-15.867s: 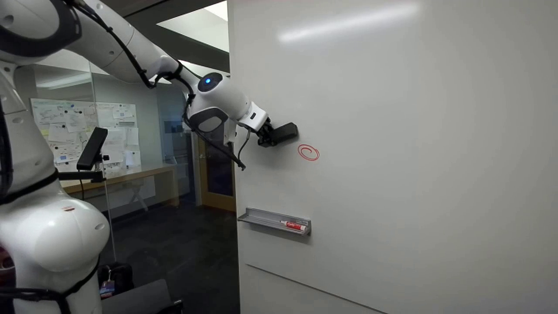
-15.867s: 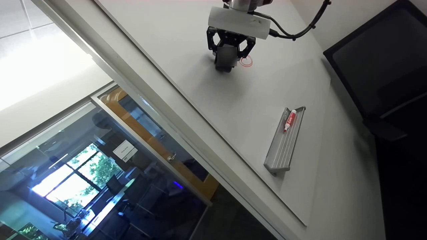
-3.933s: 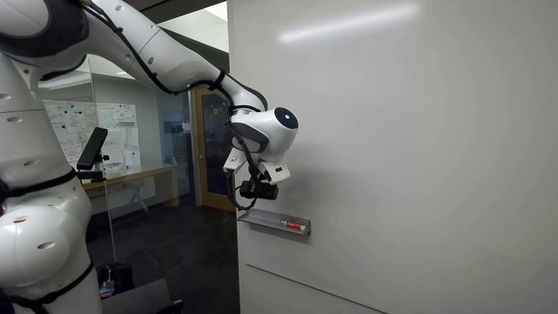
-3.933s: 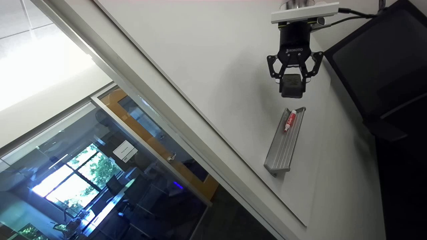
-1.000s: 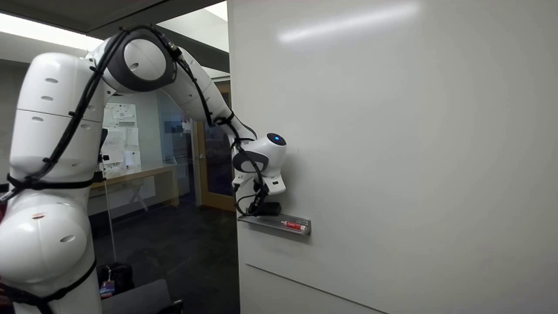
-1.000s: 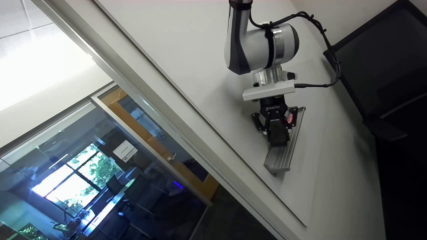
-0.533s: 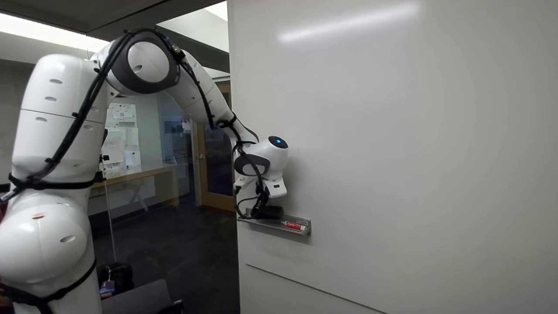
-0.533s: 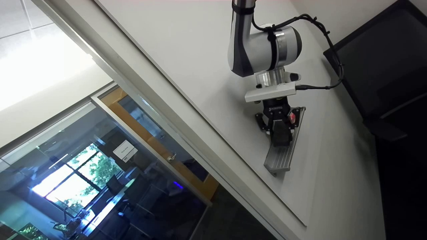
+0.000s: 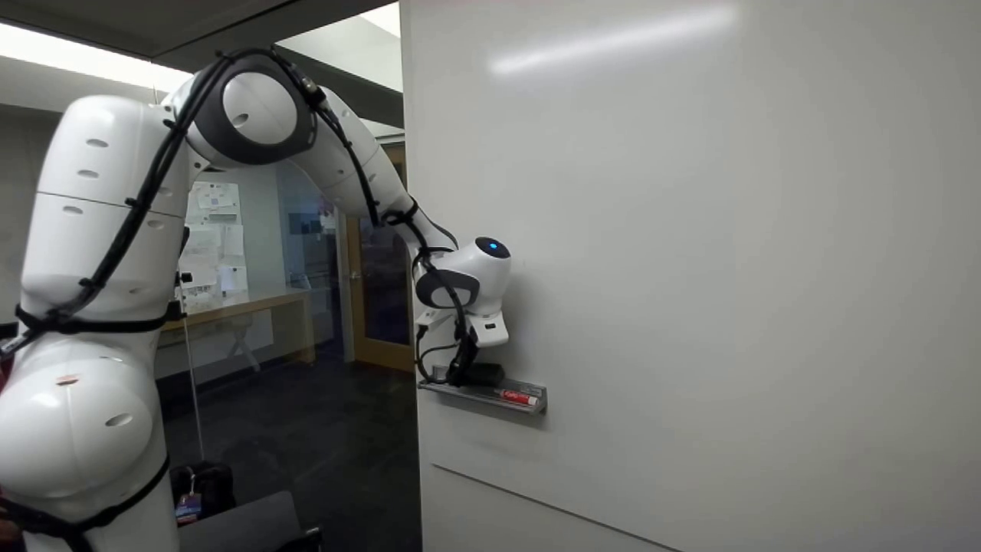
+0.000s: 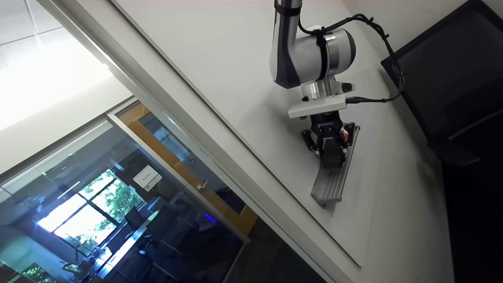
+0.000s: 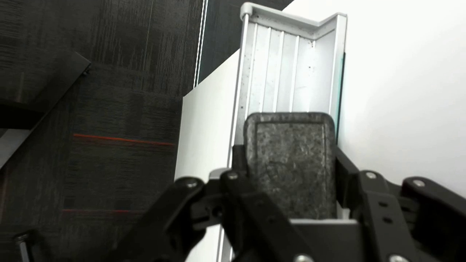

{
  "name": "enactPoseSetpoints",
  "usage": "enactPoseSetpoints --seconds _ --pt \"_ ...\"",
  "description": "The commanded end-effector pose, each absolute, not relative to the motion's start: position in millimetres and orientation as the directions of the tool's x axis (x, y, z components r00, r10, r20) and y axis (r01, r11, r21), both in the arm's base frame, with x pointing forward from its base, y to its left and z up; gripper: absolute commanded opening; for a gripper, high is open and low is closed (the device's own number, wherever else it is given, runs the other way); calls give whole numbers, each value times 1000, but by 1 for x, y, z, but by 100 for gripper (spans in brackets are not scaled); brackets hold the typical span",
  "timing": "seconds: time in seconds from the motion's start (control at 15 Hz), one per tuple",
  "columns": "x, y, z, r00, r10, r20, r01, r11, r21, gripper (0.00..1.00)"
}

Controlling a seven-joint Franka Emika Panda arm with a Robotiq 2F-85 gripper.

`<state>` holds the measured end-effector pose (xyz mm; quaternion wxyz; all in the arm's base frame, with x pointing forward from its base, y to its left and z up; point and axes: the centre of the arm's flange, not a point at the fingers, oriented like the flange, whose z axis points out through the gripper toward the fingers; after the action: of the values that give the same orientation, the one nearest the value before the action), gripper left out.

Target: Use the duster to clean the whiteboard

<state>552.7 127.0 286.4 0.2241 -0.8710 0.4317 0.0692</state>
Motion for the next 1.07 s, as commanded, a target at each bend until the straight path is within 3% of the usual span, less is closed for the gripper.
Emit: enactPoseSetpoints --seconds 0.0,0.2,0.27,0.4,0.87,1.0 --pt "563 125 296 595 -748 -296 -797 -500 -338 69" --pt "560 123 293 596 -747 -295 -797 -507 -327 85" --pt "560 123 294 599 -746 -291 -794 -509 -331 83" --pt "555 124 300 611 -741 -279 -784 -518 -342 90" --pt "513 111 366 659 -722 -209 -734 -557 -388 86" --pt "490 105 384 699 -695 -169 -701 -619 -353 93"
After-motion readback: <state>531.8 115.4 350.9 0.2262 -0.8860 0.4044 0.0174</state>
